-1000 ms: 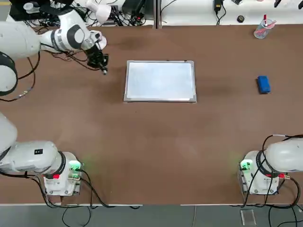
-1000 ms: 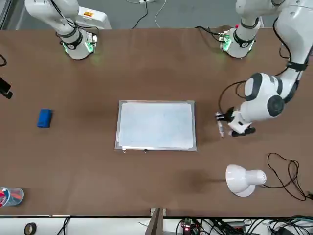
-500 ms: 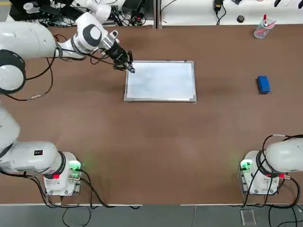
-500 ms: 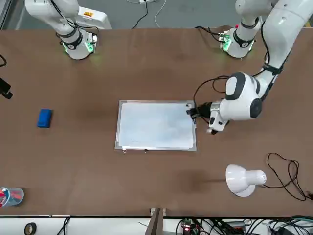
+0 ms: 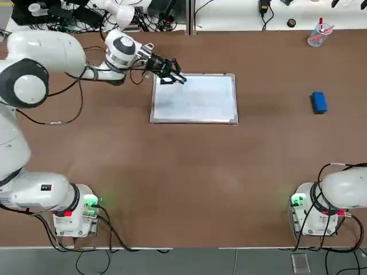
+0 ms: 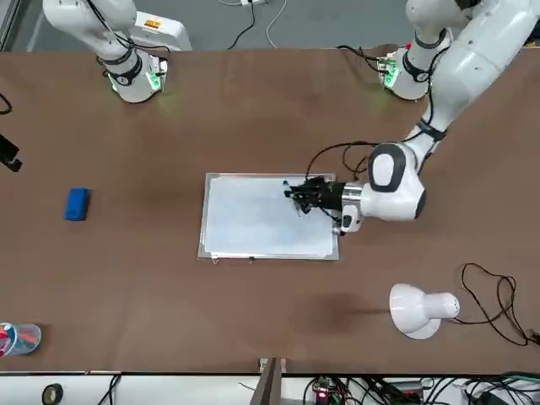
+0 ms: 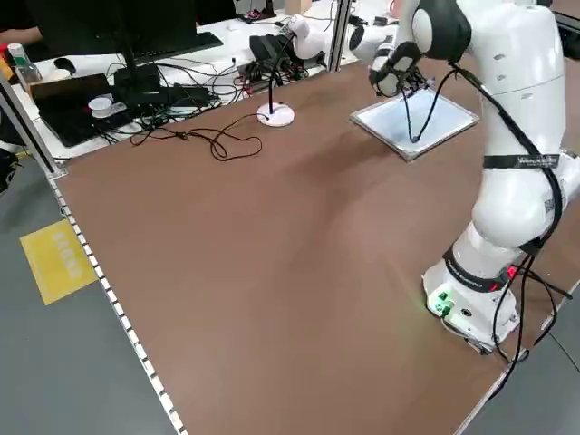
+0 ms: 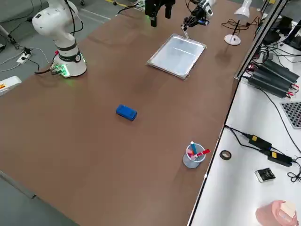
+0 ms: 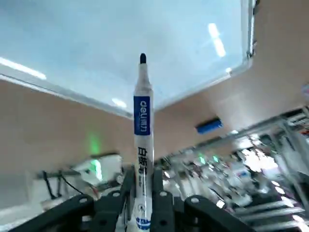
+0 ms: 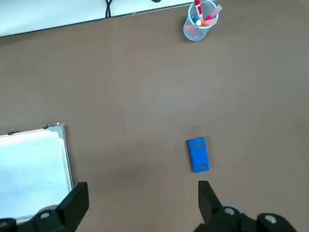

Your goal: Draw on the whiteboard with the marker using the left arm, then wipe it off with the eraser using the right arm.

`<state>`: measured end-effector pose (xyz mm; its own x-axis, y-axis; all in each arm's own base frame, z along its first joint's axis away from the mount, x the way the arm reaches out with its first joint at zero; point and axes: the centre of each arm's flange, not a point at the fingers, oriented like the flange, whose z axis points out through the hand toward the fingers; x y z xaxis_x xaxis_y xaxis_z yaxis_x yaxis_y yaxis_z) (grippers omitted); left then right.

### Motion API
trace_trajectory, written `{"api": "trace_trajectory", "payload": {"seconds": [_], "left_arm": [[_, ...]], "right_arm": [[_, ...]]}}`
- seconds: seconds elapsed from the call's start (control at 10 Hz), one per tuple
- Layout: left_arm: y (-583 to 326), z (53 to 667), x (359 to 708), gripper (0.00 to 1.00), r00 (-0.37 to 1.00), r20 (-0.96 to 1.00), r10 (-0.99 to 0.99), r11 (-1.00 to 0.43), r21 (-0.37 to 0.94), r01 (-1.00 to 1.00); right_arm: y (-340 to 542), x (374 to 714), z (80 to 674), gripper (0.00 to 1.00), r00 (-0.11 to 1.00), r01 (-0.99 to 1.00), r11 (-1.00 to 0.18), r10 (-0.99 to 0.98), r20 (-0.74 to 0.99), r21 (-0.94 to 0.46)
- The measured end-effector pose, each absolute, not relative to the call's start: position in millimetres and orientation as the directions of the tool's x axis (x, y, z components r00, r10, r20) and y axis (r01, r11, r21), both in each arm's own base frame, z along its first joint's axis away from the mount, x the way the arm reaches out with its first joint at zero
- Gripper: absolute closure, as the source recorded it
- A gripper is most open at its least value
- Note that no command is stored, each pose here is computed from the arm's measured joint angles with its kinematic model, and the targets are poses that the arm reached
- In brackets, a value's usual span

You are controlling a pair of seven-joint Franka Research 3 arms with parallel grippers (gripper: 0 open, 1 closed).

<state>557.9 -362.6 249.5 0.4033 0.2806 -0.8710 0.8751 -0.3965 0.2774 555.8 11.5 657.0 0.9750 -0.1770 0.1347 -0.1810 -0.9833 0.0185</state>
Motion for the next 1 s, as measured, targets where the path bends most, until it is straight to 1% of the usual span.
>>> {"api": "trace_trajectory", "payload": {"seconds": [0.2, 0.4, 0.7, 1.0], "left_arm": [[-388.4, 236.6, 553.4, 0.82, 0.318, -0.916, 0.246, -0.323, 0.232, 0.917], [-406.1, 216.0, 545.1, 0.82, 0.249, -0.943, 0.221, -0.286, 0.181, 0.941], [-424.7, 186.1, 540.7, 0.82, 0.173, -0.971, 0.163, -0.219, 0.135, 0.966], [-438.8, 169.4, 539.9, 0.82, 0.134, -0.982, 0.132, -0.189, 0.108, 0.976]], "right_arm": [[11.4, 556.2, 656.3, 0.00, 0.975, -0.181, -0.983, -0.177, 0.134, 0.020], [11.3, 556.6, 655.6, 0.00, 0.975, -0.181, -0.983, -0.177, 0.133, 0.021], [11.3, 556.7, 655.5, 0.00, 0.975, -0.181, -0.983, -0.177, 0.133, 0.022], [11.2, 556.7, 655.5, 0.00, 0.975, -0.181, -0.983, -0.177, 0.133, 0.022]]}}
